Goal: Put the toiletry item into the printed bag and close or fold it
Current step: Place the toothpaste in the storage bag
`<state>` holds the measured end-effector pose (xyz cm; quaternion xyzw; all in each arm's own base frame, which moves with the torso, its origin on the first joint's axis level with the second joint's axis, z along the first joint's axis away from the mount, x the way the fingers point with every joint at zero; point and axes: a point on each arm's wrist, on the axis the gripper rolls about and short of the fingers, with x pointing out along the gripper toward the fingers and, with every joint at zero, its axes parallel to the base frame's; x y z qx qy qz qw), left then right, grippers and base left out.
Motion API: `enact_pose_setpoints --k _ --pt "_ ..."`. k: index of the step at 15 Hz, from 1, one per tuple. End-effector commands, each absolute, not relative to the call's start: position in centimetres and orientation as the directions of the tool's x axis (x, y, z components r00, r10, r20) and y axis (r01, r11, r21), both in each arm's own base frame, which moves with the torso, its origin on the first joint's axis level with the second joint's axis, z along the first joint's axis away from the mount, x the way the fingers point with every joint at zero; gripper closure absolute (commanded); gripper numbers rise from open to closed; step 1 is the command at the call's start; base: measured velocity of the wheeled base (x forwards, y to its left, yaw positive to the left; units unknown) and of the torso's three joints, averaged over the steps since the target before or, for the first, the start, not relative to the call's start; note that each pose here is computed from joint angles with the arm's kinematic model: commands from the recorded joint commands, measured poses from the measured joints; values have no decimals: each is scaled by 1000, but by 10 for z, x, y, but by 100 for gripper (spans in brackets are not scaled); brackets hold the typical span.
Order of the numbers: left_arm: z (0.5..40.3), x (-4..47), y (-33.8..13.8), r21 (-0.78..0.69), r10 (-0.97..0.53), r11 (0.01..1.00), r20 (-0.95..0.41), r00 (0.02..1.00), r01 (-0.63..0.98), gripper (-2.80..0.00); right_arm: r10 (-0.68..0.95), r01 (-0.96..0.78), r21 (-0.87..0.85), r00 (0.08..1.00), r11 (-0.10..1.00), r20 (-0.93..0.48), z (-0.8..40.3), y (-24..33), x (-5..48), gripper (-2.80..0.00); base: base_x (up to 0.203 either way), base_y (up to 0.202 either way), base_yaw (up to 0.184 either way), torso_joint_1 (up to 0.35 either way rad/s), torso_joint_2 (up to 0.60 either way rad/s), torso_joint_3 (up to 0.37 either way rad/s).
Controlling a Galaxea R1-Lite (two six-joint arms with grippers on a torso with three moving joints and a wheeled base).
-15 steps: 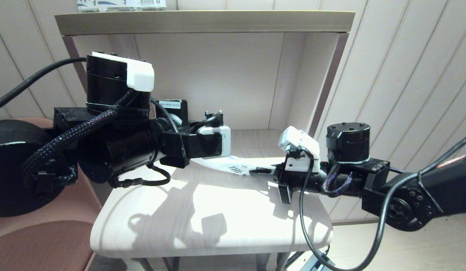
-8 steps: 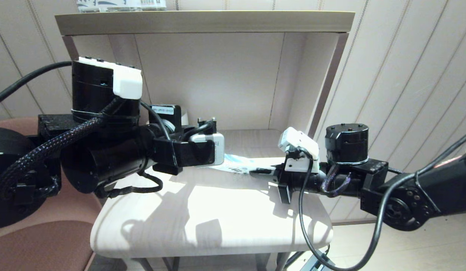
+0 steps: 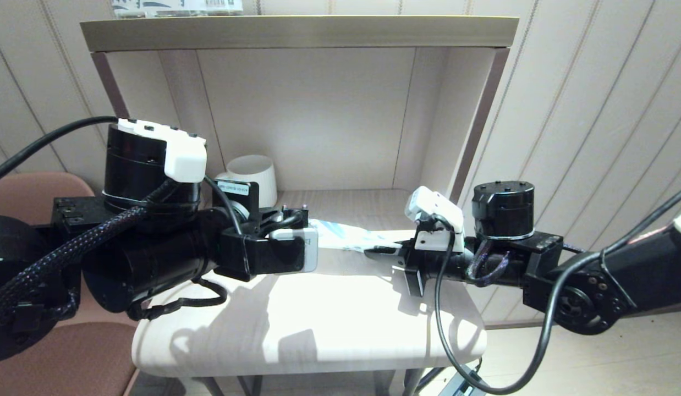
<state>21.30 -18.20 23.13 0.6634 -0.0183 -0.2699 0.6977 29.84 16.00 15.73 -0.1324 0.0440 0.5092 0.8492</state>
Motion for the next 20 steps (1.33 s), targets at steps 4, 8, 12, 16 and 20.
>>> enact_pose_setpoints --k 4,8,12,16,20 --pt "229 214 -182 935 -398 -37 -338 853 353 0 856 -879 -182 473 441 -208 157 161 299 0 0 0 0 0 0 0" --pt "236 212 -181 942 -403 -22 -316 859 336 0 856 -879 -181 473 441 -210 155 161 299 0 0 0 0 0 0 0" --pt "233 207 -177 939 -402 -32 -325 856 342 0 857 -880 -181 470 438 -210 155 162 299 0 0 0 0 0 0 0" --pt "229 203 -175 936 -404 -57 -340 849 347 0 858 -882 -178 468 437 -214 154 163 300 0 0 0 0 0 0 0" --pt "229 203 -176 935 -427 -65 -341 837 348 0 857 -882 -177 468 437 -215 153 164 302 0 0 0 0 0 0 0"
